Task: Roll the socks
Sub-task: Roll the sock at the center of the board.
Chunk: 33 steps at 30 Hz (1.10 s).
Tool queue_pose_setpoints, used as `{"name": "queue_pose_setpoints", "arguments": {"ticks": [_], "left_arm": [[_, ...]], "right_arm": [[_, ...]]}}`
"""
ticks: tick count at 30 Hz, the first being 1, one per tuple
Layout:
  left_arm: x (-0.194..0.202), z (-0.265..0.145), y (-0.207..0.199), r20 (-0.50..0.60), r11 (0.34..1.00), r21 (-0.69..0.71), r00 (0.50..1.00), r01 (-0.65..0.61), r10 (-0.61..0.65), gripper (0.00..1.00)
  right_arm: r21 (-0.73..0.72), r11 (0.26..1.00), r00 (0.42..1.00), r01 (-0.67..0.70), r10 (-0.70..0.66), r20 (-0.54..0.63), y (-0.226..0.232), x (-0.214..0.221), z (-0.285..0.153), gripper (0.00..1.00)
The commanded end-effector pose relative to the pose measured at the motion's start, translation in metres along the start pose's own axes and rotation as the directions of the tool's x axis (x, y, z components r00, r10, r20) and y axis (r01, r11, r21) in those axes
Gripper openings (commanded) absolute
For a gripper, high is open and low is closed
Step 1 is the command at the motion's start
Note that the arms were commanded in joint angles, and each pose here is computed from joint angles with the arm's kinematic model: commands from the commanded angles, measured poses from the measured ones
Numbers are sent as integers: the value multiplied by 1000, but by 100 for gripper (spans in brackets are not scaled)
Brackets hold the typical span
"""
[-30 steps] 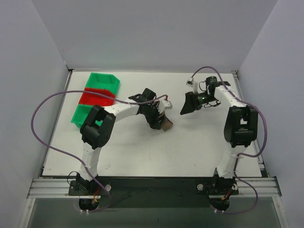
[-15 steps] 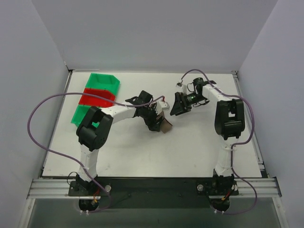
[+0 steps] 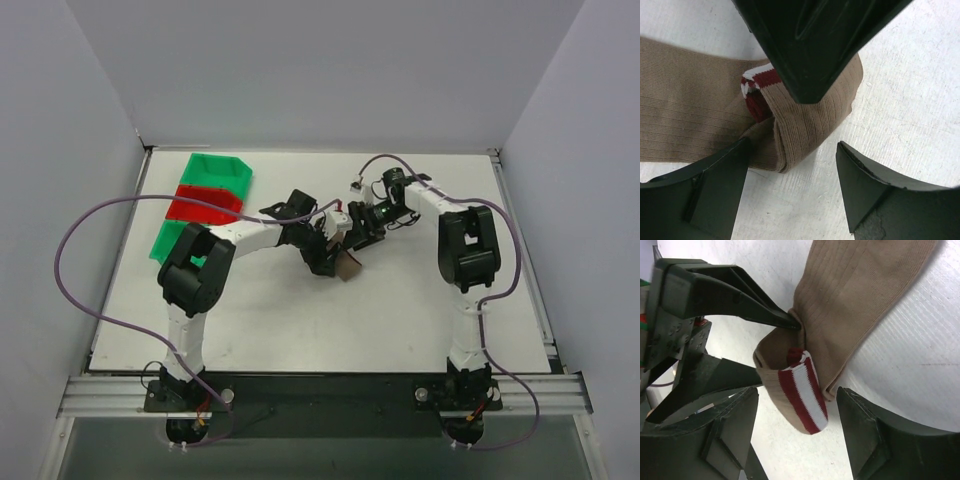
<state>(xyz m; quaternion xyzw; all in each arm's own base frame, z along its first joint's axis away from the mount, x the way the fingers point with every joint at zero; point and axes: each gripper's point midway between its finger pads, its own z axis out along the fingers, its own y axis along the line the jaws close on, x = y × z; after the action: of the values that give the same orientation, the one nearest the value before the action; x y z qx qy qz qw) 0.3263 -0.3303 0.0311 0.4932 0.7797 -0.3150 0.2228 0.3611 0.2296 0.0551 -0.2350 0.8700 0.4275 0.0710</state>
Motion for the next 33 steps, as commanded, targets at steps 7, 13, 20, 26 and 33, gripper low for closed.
{"name": "queue_pose_setpoints", "arguments": {"ticks": [7,13,20,26,33], "left_arm": [[22,-1,-5,-53,997,26,996,79,-78,79],[22,-1,-3,-55,996,20,995,86,-84,79],[24,0,-2,-59,996,18,995,87,-86,79],[23,0,-2,-60,996,19,994,88,-87,79],[24,1,-3,-65,996,33,994,88,-86,79]], "right_arm": [[-81,991,993,-104,99,-68,6,32,14,58],[-131,988,994,-87,77,-77,20,38,17,50],[-175,979,992,-101,85,-94,27,42,25,47],[-191,978,993,-84,65,-100,34,42,31,45],[-161,986,993,-40,21,-117,38,40,40,27]]}}
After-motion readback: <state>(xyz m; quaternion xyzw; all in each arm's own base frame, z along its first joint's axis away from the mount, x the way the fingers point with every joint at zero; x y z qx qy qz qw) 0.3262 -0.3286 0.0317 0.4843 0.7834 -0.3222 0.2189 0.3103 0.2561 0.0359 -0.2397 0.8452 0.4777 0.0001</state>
